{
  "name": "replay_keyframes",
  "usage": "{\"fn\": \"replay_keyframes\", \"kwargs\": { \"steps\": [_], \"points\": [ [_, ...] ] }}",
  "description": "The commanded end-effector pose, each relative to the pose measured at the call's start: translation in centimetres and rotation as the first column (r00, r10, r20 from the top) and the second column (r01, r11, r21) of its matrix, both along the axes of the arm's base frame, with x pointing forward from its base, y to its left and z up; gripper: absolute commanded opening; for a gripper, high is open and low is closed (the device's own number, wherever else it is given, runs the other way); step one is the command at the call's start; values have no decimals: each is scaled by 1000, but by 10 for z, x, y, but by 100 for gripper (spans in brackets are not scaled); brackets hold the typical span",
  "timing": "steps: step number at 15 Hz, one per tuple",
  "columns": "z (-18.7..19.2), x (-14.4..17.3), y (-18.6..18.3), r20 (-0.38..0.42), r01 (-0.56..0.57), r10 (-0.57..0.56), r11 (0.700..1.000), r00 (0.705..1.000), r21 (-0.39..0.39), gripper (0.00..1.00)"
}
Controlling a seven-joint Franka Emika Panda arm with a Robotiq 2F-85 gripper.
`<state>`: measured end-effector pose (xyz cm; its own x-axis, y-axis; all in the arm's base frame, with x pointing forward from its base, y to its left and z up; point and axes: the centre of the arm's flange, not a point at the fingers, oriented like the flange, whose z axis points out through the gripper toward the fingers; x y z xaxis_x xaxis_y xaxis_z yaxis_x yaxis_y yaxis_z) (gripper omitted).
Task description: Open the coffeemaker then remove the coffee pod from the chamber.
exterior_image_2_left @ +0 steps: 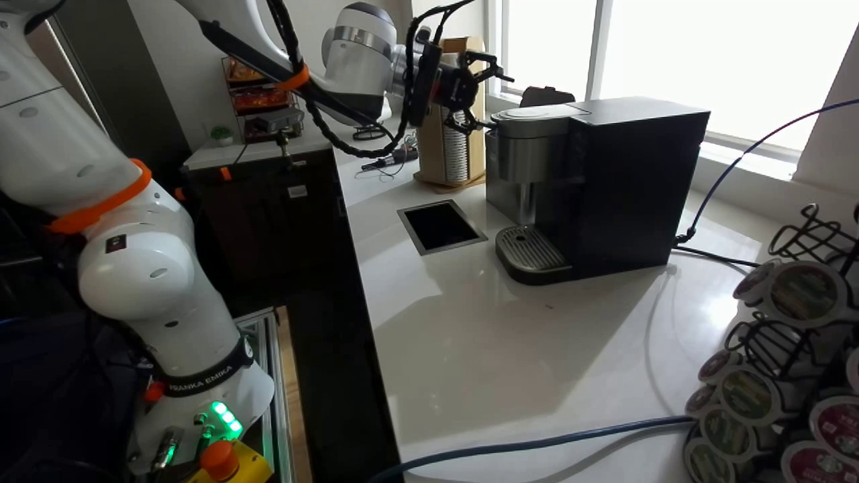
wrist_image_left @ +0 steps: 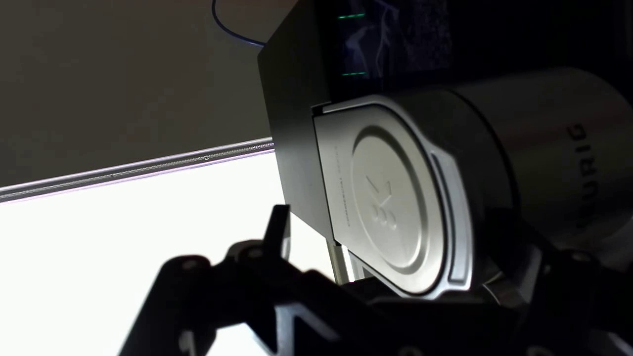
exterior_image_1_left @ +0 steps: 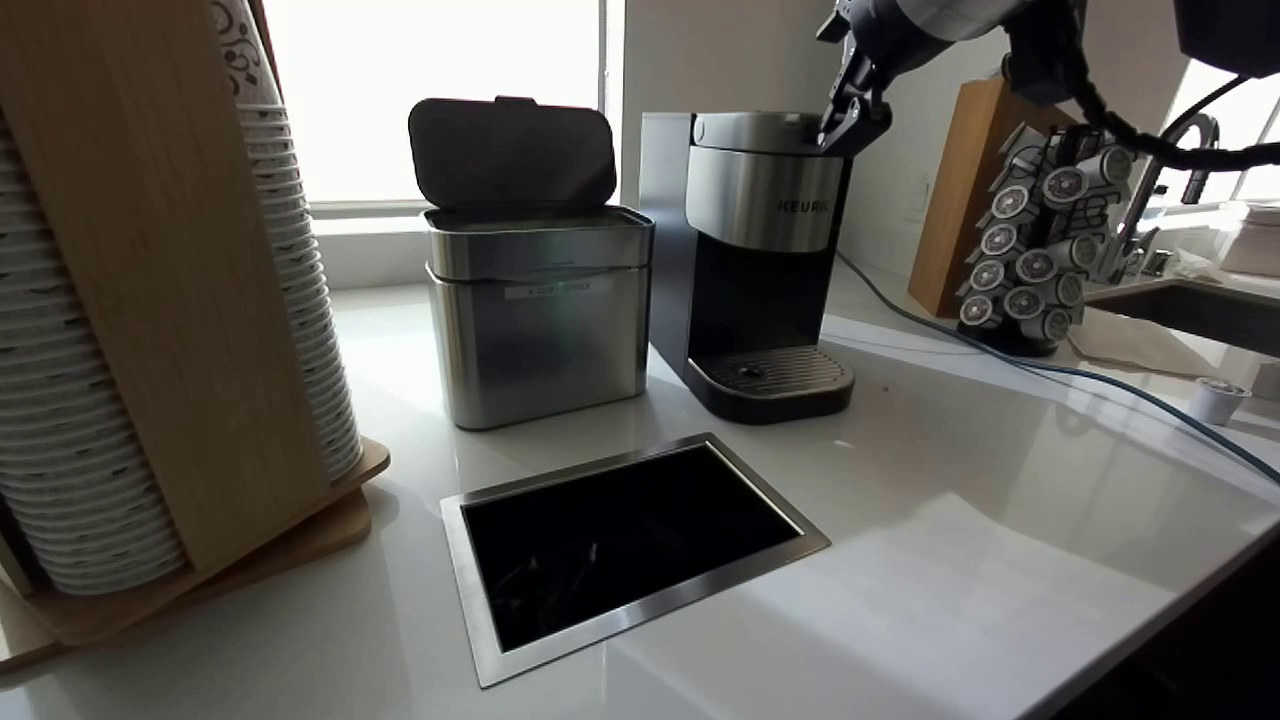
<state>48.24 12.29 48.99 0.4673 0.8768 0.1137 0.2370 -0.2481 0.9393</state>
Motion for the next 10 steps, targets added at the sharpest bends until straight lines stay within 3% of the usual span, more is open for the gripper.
{"fn": "replay_keyframes", "kwargs": {
  "steps": [1, 5, 10],
  "points": [
    [21, -7, -12, 51, 6, -7, 1000, 999, 23, 100],
    [43, -11, -25, 107, 35, -39, 999, 994, 37, 100],
    [66, 14, -55, 152, 114, -125, 990, 980, 79, 100]
  ]
}}
